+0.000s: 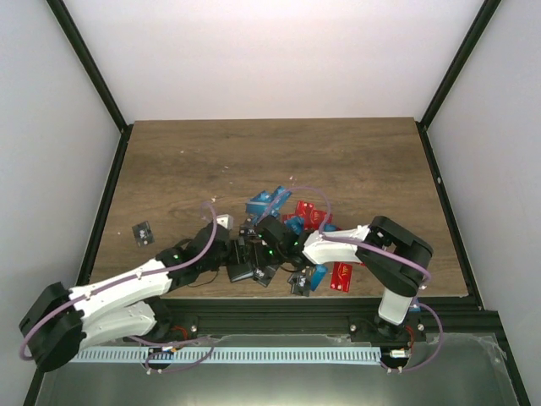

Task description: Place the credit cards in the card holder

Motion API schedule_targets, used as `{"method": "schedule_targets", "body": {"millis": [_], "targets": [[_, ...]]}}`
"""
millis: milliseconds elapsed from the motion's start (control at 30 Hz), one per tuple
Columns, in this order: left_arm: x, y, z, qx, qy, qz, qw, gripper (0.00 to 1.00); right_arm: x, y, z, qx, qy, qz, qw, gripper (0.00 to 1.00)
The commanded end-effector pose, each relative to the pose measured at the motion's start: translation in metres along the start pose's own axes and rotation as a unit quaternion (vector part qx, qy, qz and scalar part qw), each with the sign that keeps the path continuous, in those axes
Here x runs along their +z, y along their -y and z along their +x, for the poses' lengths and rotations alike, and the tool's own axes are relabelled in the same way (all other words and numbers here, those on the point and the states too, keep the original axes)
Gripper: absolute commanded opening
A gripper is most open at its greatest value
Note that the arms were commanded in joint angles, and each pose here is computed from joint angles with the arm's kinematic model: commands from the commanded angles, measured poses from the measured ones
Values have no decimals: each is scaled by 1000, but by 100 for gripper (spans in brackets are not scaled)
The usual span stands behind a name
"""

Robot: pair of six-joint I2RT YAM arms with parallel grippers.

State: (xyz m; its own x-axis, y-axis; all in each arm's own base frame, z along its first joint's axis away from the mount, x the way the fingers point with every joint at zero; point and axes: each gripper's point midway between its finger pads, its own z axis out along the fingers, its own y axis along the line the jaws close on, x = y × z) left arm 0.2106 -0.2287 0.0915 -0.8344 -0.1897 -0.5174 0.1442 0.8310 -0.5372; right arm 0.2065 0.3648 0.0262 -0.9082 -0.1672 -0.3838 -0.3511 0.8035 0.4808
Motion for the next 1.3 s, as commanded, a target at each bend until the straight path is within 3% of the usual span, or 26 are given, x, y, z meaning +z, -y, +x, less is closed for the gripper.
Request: {"method": "schedule_targets", "body": {"millis": [0,100,167,333,500,633,900,1267], "targets": [[-31,13,18,20,-55,20,998,69,7,7,24,-2,-32,19,999,1],[-35,-4,29,6,-71,-9,997,67,8,8,24,-2,-31,22,999,1],[-32,-15,37,2,-77,-21,997,60,7,8,23,-2,-29,21,999,1],[-14,-6,44,2,-82,15,996,46,6,5,22,-6,-28,18,999,1],[0,-20,45,10,-85,-30,996,31,0,4,18,-6,-20,17,1000,1],[-1,-28,43,9,-84,-58,995,25,-1,5,16,-6,-16,23,1000,1],[-25,-38,28,4,-45,-87,995,25,2,7,16,-5,-17,30,999,1],[5,-51,52,17,-94,-109,989,20,0,3,12,-6,-14,28,999,2]]}}
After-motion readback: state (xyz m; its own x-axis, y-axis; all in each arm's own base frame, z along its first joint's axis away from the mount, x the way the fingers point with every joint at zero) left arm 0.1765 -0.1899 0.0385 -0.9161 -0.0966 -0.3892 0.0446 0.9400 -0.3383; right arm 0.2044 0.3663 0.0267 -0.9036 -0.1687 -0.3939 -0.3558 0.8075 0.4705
